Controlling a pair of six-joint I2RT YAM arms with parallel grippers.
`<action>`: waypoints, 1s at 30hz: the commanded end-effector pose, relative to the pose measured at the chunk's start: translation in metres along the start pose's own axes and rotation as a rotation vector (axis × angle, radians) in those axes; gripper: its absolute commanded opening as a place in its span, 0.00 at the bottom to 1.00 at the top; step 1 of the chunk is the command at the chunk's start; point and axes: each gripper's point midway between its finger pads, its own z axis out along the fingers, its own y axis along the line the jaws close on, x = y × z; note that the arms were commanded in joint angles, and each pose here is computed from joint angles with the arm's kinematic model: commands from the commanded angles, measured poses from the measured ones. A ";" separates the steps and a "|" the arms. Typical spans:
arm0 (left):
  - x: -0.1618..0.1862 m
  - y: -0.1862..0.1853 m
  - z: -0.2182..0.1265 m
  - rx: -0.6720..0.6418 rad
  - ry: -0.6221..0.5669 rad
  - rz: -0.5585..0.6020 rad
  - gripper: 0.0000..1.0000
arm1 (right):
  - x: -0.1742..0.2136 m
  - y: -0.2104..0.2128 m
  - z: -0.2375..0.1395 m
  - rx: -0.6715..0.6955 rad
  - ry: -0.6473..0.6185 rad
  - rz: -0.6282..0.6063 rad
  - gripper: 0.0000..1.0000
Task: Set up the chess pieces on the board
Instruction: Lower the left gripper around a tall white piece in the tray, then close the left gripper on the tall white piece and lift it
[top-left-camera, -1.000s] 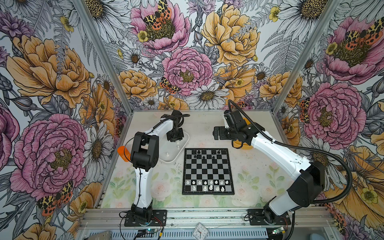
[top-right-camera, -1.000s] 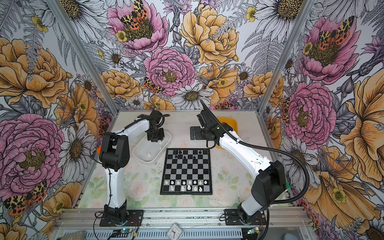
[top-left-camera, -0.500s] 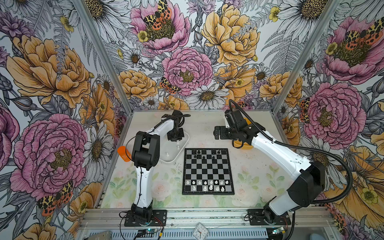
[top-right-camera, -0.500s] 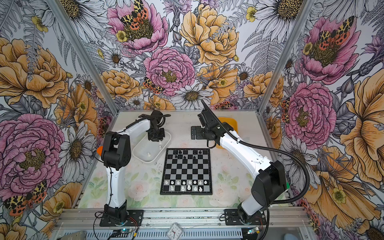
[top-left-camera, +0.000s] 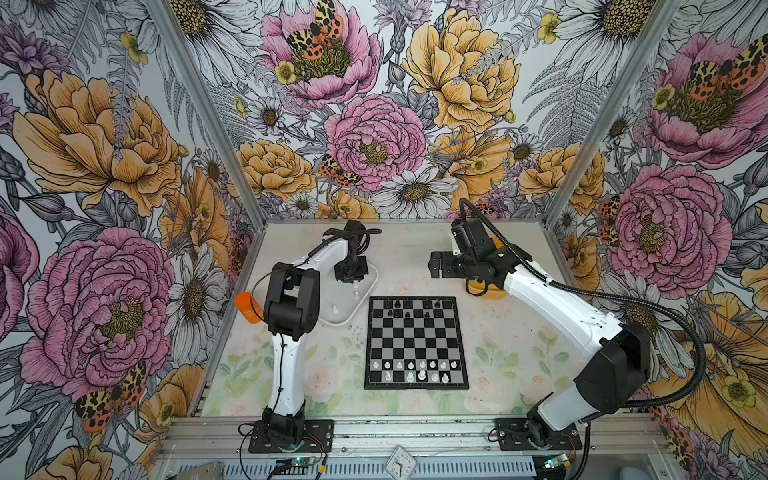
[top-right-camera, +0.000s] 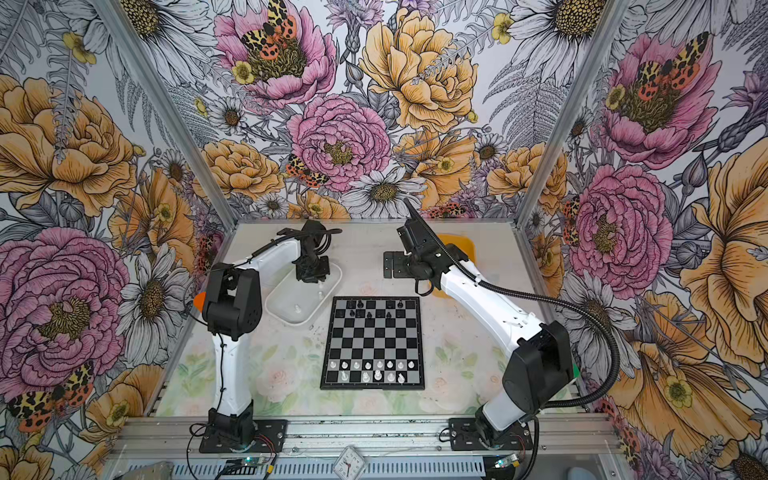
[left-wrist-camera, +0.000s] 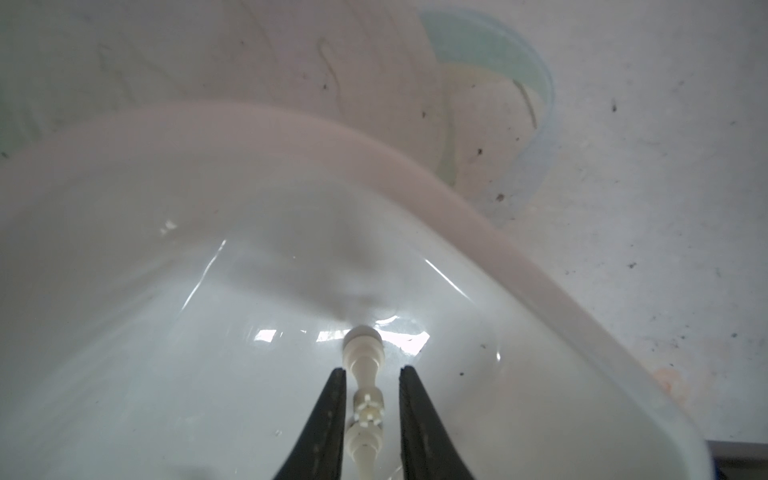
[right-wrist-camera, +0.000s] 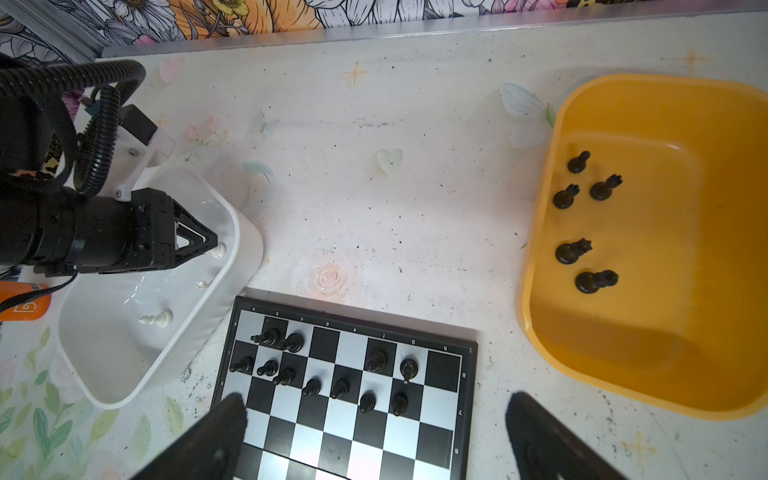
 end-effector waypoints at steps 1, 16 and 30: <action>0.000 -0.001 0.010 -0.003 0.012 0.027 0.25 | -0.006 -0.003 -0.008 0.001 -0.035 0.002 1.00; 0.000 -0.001 0.011 -0.004 0.016 0.040 0.15 | -0.002 -0.007 -0.009 0.012 -0.043 0.020 1.00; -0.001 0.003 -0.023 -0.008 -0.011 0.065 0.09 | 0.000 -0.006 -0.014 0.012 -0.052 0.028 1.00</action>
